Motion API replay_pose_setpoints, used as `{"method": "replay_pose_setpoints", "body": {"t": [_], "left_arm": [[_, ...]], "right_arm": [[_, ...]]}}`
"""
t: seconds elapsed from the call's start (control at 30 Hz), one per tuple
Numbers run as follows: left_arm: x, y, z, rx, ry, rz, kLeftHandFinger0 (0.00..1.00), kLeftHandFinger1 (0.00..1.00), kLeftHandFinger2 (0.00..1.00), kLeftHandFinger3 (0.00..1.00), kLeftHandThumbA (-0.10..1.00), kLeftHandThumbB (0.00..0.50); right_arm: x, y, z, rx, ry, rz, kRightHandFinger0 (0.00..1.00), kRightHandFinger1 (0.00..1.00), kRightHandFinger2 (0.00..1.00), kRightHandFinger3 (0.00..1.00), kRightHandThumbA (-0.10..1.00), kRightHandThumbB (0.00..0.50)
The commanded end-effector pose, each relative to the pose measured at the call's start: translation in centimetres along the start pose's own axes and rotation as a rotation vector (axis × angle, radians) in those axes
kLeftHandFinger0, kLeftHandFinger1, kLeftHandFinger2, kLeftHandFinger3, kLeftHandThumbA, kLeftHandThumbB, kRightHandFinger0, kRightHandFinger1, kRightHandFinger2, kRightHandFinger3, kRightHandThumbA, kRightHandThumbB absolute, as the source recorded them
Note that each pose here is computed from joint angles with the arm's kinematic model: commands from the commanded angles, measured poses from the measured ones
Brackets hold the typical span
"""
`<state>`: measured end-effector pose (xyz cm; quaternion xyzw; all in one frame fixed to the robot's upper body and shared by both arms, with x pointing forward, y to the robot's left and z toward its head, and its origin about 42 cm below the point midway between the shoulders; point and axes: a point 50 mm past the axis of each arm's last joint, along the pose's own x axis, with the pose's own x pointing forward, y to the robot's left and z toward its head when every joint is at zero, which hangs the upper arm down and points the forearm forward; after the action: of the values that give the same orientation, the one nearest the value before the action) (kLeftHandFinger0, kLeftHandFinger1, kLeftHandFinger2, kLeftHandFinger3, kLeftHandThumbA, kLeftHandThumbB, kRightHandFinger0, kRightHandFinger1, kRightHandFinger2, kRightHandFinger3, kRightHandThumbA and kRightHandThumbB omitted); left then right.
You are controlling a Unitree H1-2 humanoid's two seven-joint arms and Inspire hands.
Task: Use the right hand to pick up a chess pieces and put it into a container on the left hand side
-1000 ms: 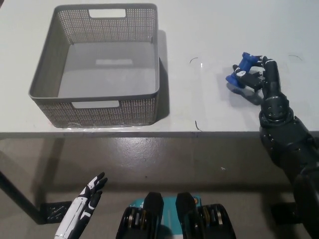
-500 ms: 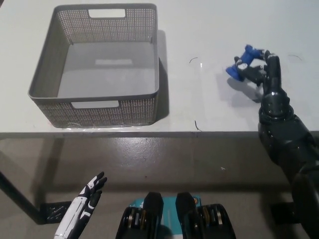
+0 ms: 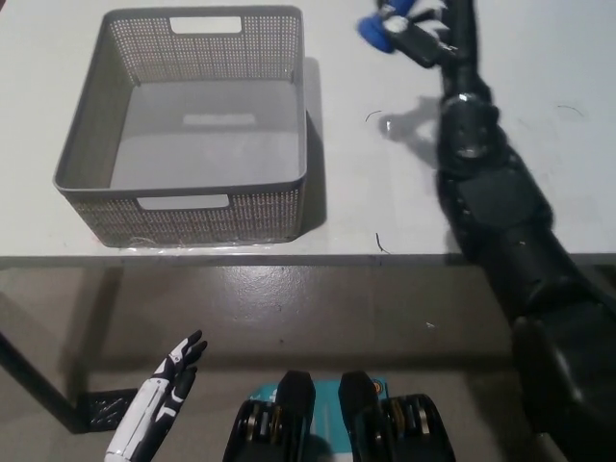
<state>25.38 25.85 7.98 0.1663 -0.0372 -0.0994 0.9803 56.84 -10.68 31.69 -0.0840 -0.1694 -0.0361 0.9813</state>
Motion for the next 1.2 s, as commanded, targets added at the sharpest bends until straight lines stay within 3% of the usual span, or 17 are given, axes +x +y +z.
{"method": "replay_pose_setpoints", "body": {"t": [0.0, 0.03, 0.07, 0.17, 0.2, 0.23, 0.3, 0.37, 0.53, 0.63, 0.73, 0.83, 0.87, 0.9, 0.93, 1.03, 1.17], "left_arm": [[0.2, 0.7, 0.5, 0.028, -0.020, 0.005, 1.00, 1.00, 1.00, 1.00, 1.00, 0.471], [0.2, 0.7, 0.5, 0.027, -0.019, 0.002, 1.00, 1.00, 1.00, 1.00, 1.00, 0.462], [0.2, 0.7, 0.5, 0.026, -0.018, 0.000, 1.00, 1.00, 1.00, 1.00, 1.00, 0.464], [0.3, 0.7, 0.6, 0.022, -0.019, -0.003, 1.00, 1.00, 1.00, 1.00, 1.00, 0.446], [0.3, 0.6, 0.5, 0.017, -0.020, -0.005, 1.00, 1.00, 1.00, 1.00, 1.00, 0.447], [0.3, 0.6, 0.6, 0.017, -0.022, -0.006, 1.00, 1.00, 1.00, 1.00, 1.00, 0.454], [0.4, 0.6, 0.6, 0.028, -0.020, -0.009, 1.00, 1.00, 1.00, 1.00, 1.00, 0.463], [0.5, 0.5, 0.6, 0.029, -0.019, -0.013, 1.00, 1.00, 1.00, 1.00, 1.00, 0.477], [0.6, 0.5, 0.7, 0.024, -0.020, -0.020, 1.00, 1.00, 1.00, 1.00, 1.00, 0.467], [0.6, 0.7, 0.9, 0.041, -0.017, -0.023, 1.00, 1.00, 1.00, 1.00, 1.00, 0.466], [0.6, 0.8, 1.0, 0.052, -0.021, -0.025, 1.00, 1.00, 1.00, 1.00, 1.00, 0.455], [0.6, 0.7, 1.1, 0.048, -0.021, -0.024, 1.00, 1.00, 1.00, 1.00, 1.00, 0.466], [0.8, 0.7, 1.2, 0.048, -0.024, -0.025, 1.00, 1.00, 1.00, 1.00, 1.00, 0.475], [0.8, 0.7, 1.2, 0.042, -0.023, -0.025, 1.00, 1.00, 1.00, 1.00, 1.00, 0.476], [0.9, 0.7, 1.3, 0.046, -0.028, -0.027, 1.00, 1.00, 1.00, 1.00, 1.00, 0.466], [0.9, 1.0, 1.3, 0.054, -0.039, -0.030, 1.00, 1.00, 1.00, 1.00, 1.00, 0.447], [1.0, 1.0, 1.3, 0.063, -0.043, -0.034, 1.00, 1.00, 1.00, 1.00, 1.00, 0.440]], "right_arm": [[1.4, 3.9, 6.8, 0.034, -0.175, 0.070, 0.00, 0.33, 0.62, 0.61, -0.09, 0.119], [1.3, 4.3, 7.0, 0.036, -0.174, 0.074, 0.00, 0.31, 0.60, 0.75, -0.09, 0.123], [1.3, 4.7, 7.2, 0.038, -0.174, 0.080, 0.00, 0.28, 0.57, 0.68, -0.08, 0.122], [0.6, 7.6, 8.6, 0.031, -0.205, 0.135, 0.00, 0.17, 0.47, 0.20, -0.10, 0.108], [0.2, 8.6, 8.8, 0.031, -0.208, 0.157, 0.00, 0.20, 0.51, 0.19, -0.10, 0.106], [0.0, 9.3, 9.0, 0.033, -0.211, 0.180, 0.00, 0.26, 0.61, 0.24, -0.10, 0.092], [-0.8, 11.1, 9.1, 0.013, -0.222, 0.236, 0.00, 0.36, 0.75, 0.51, -0.10, 0.068], [-1.9, 13.0, 9.0, -0.028, -0.251, 0.289, 0.00, 0.38, 0.74, 0.61, -0.10, 0.089], [-3.8, 15.7, 7.9, -0.158, -0.263, 0.353, 0.00, 0.25, 0.59, 0.53, -0.10, 0.096], [-4.8, 16.7, 6.7, -0.222, -0.240, 0.400, 0.00, 0.31, 0.71, 0.75, -0.10, 0.072], [-5.7, 17.3, 5.4, -0.290, -0.220, 0.426, 0.00, 0.32, 0.73, 0.82, -0.10, 0.075], [-6.0, 17.3, 4.8, -0.330, -0.205, 0.402, 0.01, 0.34, 0.71, 0.83, -0.06, 0.158], [-5.7, 17.0, 4.7, -0.362, -0.182, 0.402, 0.38, 0.73, 1.00, 1.00, 0.35, 0.381], [-5.5, 16.8, 4.7, -0.363, -0.173, 0.407, 0.47, 0.77, 1.00, 1.00, 0.39, 0.385], [-5.0, 16.5, 4.6, -0.393, -0.149, 0.454, 0.98, 1.00, 1.00, 1.00, 0.65, 0.460], [-4.1, 15.6, 4.5, -0.427, -0.127, 0.532, 1.00, 1.00, 1.00, 1.00, 0.97, 0.500], [-3.4, 14.2, 4.2, -0.364, -0.119, 0.512, 1.00, 1.00, 1.00, 1.00, 1.00, 0.480]]}}
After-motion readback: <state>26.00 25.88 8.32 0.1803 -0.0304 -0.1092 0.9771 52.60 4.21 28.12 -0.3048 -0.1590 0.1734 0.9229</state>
